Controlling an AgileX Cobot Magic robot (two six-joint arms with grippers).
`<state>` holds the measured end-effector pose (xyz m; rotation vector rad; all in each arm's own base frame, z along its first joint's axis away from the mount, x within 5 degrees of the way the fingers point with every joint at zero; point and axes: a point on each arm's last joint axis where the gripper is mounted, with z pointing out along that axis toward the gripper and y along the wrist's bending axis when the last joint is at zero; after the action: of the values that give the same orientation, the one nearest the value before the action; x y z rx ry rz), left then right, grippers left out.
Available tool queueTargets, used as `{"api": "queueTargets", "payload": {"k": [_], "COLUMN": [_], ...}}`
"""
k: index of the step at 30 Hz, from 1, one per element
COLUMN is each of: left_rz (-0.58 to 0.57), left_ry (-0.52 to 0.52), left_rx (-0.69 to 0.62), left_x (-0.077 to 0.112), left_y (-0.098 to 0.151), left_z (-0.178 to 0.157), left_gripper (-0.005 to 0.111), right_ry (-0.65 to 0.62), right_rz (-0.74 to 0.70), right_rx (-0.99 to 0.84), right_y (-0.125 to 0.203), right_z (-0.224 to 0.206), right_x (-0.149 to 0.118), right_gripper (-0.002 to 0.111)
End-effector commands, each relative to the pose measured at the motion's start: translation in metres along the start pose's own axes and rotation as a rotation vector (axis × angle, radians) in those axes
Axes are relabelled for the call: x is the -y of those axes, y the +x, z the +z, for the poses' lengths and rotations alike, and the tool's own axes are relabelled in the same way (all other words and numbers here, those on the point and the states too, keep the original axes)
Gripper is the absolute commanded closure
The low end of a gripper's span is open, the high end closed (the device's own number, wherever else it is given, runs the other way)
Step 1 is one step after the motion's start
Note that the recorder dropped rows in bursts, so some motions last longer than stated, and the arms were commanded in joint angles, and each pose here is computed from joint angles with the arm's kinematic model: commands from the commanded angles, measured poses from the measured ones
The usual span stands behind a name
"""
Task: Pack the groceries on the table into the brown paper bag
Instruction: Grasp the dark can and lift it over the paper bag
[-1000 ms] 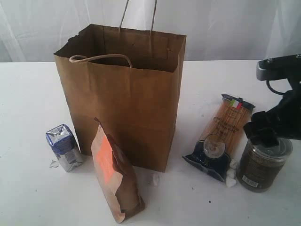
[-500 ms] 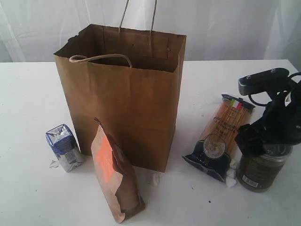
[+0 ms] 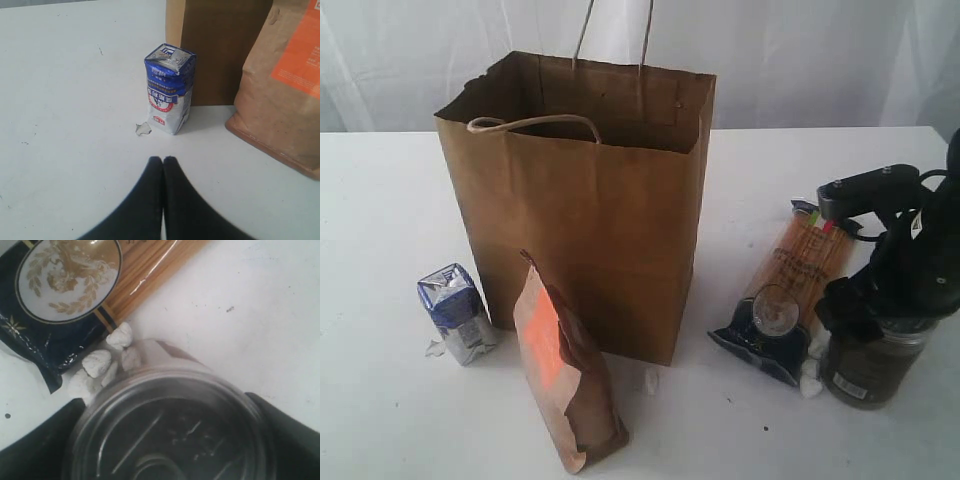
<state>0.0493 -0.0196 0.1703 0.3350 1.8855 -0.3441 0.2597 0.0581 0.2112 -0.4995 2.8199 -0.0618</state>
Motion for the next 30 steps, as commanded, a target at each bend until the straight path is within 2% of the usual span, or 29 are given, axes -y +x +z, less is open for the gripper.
{"api": "queueTargets", "payload": {"k": [1,5,8,16,23,30], "left_rz": [-0.006,-0.006,-0.006,-0.006,-0.006,-0.006], "left_ry": [0.0,0.0,0.0,0.0,0.0,0.0], "left_rx": [-0.004,-0.004,-0.004,-0.004,-0.004,-0.004], "left_x": [0.0,0.0,0.0,0.0,0.0,0.0], "left_y": [0.001,0.001,0.001,0.001,0.001,0.001], "left_z": [0.0,0.0,0.0,0.0,0.0,0.0], "left_gripper": [0.106,0.106,0.106,0.106,0.106,0.106], "right_ry": [-0.01,-0.016,-0.007,0.018,0.045,0.019], "right_rz": [0.003,0.017,0.02,0.032,0.021,0.005], "right_rx": [-0.012,0.045,0.12,0.316,0.489,0.681], "right_y": [0.002,0.001,0.0,-0.008,-0.019,-0.033], "right_z": [0.0,-0.01,-0.029,-0.094,-0.161,-0.217], "right_x": [0.0,0.0,0.001,0.006,0.011,0.007], "right_gripper": [0.065,0.09,0.097,0.098,0.108,0.108]}}
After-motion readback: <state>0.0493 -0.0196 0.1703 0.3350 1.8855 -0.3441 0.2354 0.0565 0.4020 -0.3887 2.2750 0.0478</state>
